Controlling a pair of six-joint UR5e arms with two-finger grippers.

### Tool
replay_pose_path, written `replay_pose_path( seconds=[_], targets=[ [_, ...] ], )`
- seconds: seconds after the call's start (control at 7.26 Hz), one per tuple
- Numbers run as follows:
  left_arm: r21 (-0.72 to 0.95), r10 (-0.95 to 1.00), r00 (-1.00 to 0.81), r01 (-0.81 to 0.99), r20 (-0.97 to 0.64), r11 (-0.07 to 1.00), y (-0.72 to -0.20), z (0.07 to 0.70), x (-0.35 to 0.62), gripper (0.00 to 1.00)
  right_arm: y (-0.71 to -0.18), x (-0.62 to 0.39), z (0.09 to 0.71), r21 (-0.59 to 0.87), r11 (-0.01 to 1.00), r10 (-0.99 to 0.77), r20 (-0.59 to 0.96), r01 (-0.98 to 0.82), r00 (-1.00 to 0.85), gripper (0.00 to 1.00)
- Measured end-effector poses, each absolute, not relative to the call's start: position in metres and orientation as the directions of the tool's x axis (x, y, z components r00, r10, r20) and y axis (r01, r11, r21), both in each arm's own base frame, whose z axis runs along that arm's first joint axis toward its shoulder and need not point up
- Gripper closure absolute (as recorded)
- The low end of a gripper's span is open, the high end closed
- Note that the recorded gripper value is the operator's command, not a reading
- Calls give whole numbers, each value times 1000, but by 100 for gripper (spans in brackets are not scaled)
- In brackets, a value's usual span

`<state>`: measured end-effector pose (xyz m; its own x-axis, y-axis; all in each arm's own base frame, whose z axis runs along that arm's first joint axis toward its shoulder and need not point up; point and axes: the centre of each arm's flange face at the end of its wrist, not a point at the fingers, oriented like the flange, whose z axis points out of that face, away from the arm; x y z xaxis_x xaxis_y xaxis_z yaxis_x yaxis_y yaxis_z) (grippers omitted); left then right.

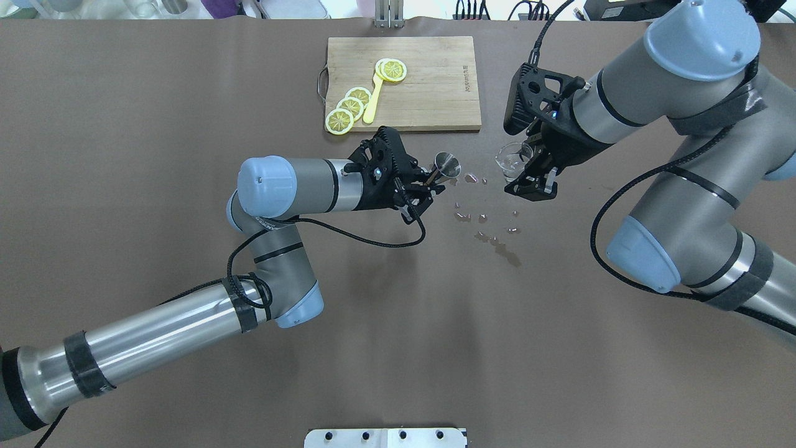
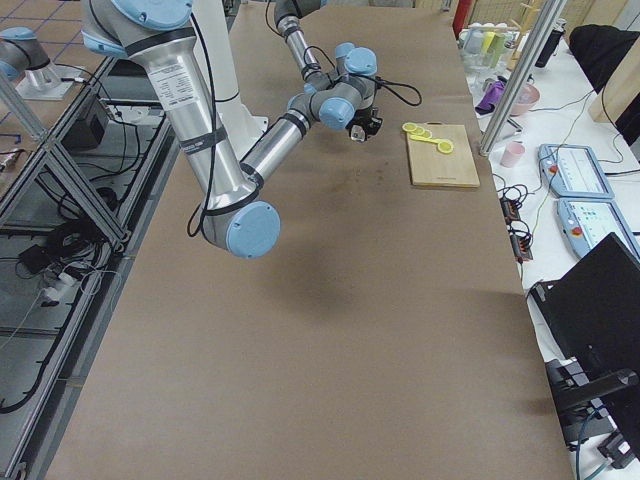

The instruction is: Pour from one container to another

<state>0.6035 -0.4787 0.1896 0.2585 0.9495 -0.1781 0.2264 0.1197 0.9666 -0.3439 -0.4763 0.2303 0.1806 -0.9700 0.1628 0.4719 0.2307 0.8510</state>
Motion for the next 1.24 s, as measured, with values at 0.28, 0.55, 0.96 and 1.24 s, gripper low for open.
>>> replay_pose_path(
  seconds=[0.28, 0.55, 0.96, 1.24],
  targets=[
    [963, 960, 230, 248, -162, 103, -480, 180, 611, 100, -480, -349, 224, 829, 236, -969, 165, 507, 182, 100],
    [962, 963, 221, 254, -157, 99, -481, 174, 615, 100, -483, -355, 221, 803, 261, -964, 190, 536, 184, 100],
    [962, 963, 220, 254, -155, 97, -481, 174, 615, 100, -499, -372, 211, 757, 301, -954, 232, 580, 192, 100],
    [963, 963, 222, 253, -153, 94, -482, 174, 615, 100, -502, -381, 207, 734, 314, -949, 248, 603, 192, 100]
  ],
)
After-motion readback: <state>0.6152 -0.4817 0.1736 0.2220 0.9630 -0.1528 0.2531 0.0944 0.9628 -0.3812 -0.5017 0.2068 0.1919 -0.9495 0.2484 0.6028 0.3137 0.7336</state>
